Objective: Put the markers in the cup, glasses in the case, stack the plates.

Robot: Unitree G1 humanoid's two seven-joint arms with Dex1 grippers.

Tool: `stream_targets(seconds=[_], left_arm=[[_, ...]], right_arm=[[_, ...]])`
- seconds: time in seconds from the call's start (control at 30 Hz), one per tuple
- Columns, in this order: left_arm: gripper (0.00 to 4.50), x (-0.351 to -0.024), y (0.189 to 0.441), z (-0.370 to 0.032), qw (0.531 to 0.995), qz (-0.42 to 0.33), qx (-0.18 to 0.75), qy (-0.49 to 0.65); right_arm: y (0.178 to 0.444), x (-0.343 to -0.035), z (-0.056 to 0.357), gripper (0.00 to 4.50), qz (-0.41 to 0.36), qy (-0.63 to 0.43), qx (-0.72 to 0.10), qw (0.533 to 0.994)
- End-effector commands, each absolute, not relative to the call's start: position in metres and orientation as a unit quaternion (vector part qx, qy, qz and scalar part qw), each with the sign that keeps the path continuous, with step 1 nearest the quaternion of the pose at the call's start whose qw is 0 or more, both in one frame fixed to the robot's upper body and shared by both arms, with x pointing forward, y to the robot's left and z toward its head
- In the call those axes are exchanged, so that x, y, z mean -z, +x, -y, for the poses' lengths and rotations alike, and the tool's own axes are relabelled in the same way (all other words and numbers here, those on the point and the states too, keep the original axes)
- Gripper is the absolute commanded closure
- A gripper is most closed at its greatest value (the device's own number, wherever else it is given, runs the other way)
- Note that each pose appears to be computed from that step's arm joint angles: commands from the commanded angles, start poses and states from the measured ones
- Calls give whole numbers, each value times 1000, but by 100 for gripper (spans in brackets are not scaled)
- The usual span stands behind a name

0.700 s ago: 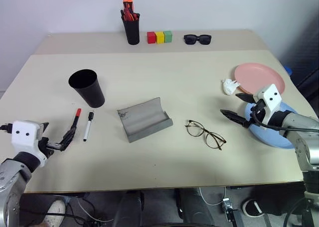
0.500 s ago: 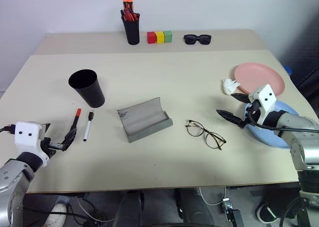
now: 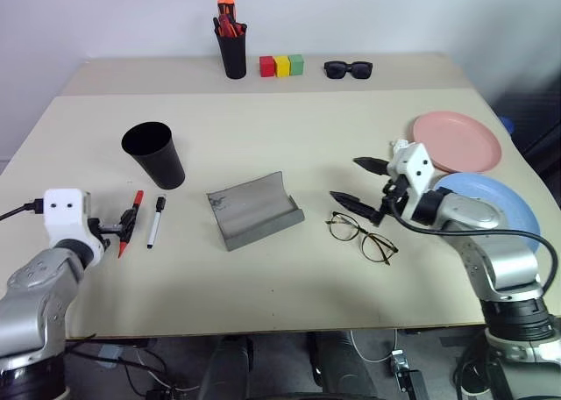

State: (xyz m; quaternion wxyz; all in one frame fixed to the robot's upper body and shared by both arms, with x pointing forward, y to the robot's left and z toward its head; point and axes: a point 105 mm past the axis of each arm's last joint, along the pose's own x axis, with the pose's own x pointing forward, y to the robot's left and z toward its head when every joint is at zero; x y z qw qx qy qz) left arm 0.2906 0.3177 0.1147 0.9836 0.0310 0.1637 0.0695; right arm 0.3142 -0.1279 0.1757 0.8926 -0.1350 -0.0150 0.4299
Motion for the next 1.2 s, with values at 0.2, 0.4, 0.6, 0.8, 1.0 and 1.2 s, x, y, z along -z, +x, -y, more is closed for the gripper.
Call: stream_targets(seconds=[0.2,0.4,0.6,0.8,1.0,1.2], left_arm=[[0,-92,313,-316,962,-258,-81,27],[52,-85,319,-318,950,-298,-87,-3],[326,-86,319,-328,945,-310,-105,1],[444,-140,331,-361,968,-168,-184,42],[444,-261,323,-379,957,129,-255,56],[444,-312,349,-308,959,243,-121,82]], right_arm=[[286,-185,57,4,56,-125,-497,857],[285,-182,47,0,60,-115,-493,861],[285,-180,47,0,60,-114,-490,862],[287,-191,36,0,86,-115,-504,852],[295,-225,18,0,156,-92,-506,843],[313,-250,0,0,193,-80,-483,850]])
